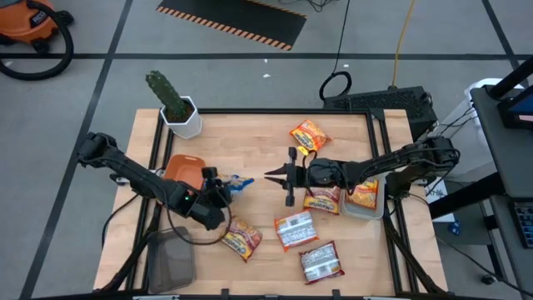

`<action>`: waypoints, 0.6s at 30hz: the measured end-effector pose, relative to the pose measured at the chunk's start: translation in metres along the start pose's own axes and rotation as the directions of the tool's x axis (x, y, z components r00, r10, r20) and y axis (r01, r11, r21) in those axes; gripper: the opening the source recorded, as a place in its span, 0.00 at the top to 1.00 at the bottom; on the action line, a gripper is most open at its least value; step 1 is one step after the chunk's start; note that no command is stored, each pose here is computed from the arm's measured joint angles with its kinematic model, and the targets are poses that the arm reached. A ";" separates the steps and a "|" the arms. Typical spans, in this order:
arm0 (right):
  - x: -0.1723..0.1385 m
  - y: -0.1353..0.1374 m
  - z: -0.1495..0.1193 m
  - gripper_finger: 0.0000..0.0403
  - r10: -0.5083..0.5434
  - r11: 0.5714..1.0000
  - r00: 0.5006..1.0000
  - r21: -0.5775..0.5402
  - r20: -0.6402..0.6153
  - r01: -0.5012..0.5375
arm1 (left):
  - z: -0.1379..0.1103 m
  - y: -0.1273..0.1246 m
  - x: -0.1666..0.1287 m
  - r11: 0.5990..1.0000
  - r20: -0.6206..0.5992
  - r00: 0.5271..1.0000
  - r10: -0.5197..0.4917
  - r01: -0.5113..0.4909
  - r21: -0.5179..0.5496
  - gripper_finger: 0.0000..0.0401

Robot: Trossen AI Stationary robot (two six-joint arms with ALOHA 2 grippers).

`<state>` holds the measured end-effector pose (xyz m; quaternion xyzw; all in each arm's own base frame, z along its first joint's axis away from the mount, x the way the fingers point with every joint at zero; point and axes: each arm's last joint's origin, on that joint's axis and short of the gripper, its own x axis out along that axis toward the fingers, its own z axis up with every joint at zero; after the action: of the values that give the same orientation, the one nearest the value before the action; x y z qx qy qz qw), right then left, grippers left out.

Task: Sort Maruchan noodles
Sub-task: Put the right blue noodle pack into the orange bin

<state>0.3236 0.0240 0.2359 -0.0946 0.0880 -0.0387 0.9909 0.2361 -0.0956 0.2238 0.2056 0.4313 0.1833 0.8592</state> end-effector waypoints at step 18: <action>0.002 -0.011 -0.002 0.90 -0.034 0.999 0.999 -0.003 -0.006 0.034 | -0.047 0.039 -0.013 0.913 -0.393 0.895 0.209 -0.323 -0.249 0.66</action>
<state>0.3242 0.0126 0.2358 -0.0972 0.0895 -0.0556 0.9897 0.1848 -0.0596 0.2272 0.0900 0.5138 0.3998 0.7537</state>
